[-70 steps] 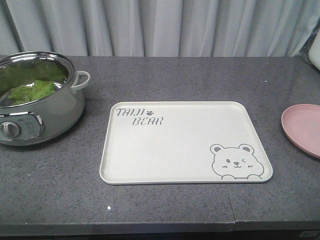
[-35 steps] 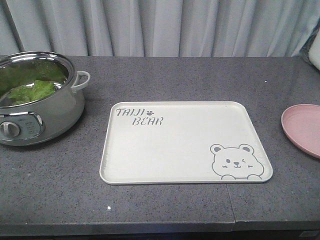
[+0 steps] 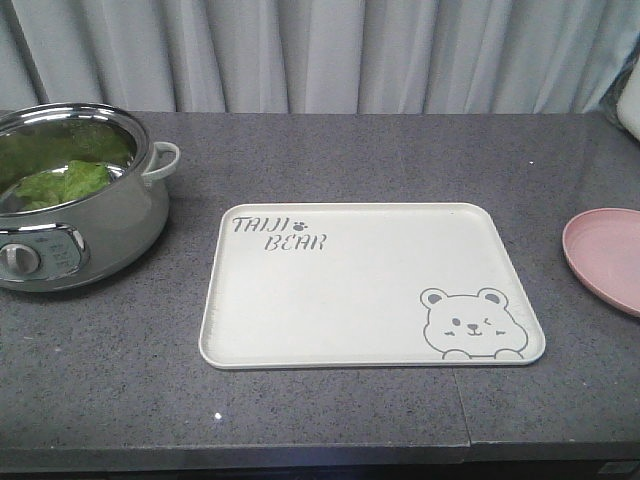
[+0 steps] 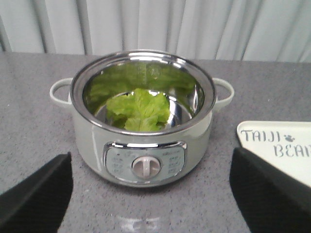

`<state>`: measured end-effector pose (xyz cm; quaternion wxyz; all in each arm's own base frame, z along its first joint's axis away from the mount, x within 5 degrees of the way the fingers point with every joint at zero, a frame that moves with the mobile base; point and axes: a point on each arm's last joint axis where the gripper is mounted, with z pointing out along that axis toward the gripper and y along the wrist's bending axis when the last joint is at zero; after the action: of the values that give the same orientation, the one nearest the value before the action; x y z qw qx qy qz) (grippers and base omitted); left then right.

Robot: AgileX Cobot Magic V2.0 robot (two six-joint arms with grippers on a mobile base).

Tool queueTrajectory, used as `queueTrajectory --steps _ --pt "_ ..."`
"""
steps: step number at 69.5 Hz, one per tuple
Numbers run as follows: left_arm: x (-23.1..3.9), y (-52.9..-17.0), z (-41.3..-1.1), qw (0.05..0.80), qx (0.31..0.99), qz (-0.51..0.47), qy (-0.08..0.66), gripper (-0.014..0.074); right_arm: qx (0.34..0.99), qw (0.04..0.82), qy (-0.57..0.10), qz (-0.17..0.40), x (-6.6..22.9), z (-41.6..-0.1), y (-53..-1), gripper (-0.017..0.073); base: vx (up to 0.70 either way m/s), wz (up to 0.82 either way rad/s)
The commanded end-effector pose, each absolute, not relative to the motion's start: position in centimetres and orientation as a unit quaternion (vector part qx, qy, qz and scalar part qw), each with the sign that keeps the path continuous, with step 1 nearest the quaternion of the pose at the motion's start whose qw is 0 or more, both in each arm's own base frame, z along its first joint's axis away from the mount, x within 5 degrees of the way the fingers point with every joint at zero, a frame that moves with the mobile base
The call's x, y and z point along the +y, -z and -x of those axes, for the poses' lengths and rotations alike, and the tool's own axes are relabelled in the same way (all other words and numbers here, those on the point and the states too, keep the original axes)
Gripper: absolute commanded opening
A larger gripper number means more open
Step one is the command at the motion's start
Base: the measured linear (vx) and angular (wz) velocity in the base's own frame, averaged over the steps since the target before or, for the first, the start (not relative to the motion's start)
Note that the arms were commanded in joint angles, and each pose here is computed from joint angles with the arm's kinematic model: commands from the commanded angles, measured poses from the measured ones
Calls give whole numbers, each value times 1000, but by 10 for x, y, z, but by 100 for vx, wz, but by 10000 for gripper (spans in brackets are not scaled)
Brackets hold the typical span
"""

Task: Transfer vegetables to tray and serve
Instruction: 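Move the left gripper above the lettuce inside the pot, then lower the left gripper into the pot and grasp a lettuce leaf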

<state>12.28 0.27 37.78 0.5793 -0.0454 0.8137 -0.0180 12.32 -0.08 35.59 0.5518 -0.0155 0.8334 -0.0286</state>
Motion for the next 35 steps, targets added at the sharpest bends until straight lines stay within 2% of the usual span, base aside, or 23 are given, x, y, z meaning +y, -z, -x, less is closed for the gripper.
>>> queueTrajectory --steps 1,12,35 --pt "2 -398 -132 637 769 41 22 573 806 590 34 20 -1 -126 -372 564 0 0" --pt "3 -400 -167 590 807 24 7 536 806 590 34 20 -1 -126 -372 564 0 0" --pt "5 -395 -285 479 878 -7 -13 534 806 590 34 20 -1 -126 -372 564 0 0"
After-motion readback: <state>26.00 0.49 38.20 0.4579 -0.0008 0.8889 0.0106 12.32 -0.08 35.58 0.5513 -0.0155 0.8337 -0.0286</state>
